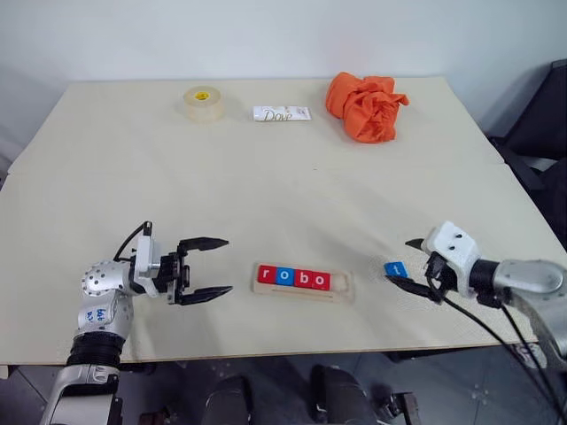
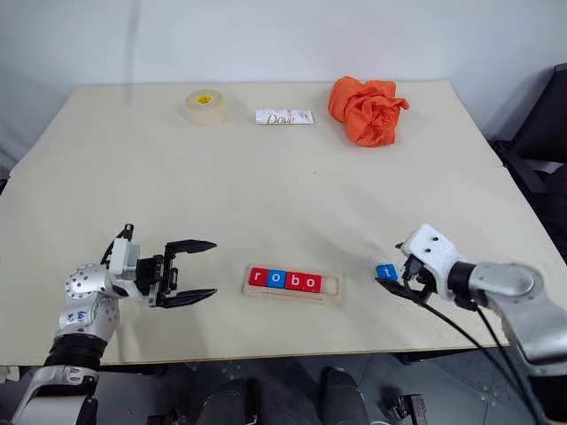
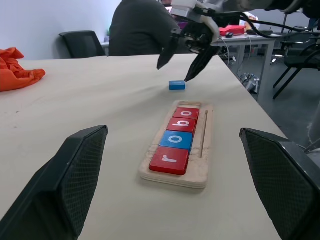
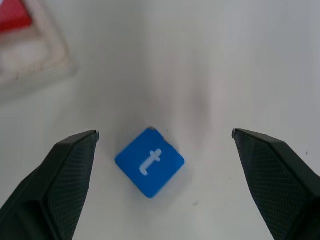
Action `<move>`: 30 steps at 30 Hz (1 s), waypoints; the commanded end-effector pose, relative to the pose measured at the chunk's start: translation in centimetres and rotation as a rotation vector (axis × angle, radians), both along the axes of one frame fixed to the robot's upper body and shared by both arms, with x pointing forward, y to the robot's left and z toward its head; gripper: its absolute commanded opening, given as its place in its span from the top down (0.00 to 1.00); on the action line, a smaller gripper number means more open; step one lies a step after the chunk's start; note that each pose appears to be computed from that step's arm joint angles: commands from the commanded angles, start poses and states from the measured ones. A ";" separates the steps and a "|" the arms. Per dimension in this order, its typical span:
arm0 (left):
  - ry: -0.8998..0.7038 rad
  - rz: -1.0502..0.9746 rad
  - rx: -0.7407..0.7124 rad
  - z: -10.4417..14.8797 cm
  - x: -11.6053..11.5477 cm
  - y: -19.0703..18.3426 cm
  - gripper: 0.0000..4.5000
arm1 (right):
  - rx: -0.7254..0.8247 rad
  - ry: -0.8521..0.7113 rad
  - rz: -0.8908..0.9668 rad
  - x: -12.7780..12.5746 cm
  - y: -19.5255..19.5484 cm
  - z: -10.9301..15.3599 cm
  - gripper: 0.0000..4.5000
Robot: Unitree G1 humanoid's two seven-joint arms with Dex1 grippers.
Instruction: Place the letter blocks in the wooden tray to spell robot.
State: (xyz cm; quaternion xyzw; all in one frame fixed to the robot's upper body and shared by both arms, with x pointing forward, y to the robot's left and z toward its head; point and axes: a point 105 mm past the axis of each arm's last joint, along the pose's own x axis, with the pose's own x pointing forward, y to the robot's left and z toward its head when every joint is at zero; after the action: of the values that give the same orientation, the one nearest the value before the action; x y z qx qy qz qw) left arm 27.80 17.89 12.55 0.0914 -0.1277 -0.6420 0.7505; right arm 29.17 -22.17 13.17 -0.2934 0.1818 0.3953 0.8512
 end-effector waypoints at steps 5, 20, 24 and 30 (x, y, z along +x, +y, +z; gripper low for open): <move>-0.026 -0.040 0.016 0.0 -1.8 0.3 0.00 | -0.185 0.089 0.269 0.6 -1.0 -0.9 0.01; -0.021 -0.005 0.015 -0.1 -2.7 0.6 0.00 | -0.260 0.128 0.365 2.2 -0.8 -1.4 0.58; -0.021 -0.006 0.014 0.0 -2.5 0.6 0.00 | -0.253 0.115 0.366 2.4 -0.6 -0.7 0.67; -0.023 -0.012 0.015 0.0 -2.1 0.5 0.00 | -0.139 0.078 0.394 1.8 2.7 3.6 0.67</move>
State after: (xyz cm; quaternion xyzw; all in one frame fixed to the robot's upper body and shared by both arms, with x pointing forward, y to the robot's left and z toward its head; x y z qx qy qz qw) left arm 25.82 18.23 12.36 0.0998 -0.1271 -0.6421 0.7494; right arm 31.23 -20.85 13.80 -0.3717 0.2170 0.5451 0.7195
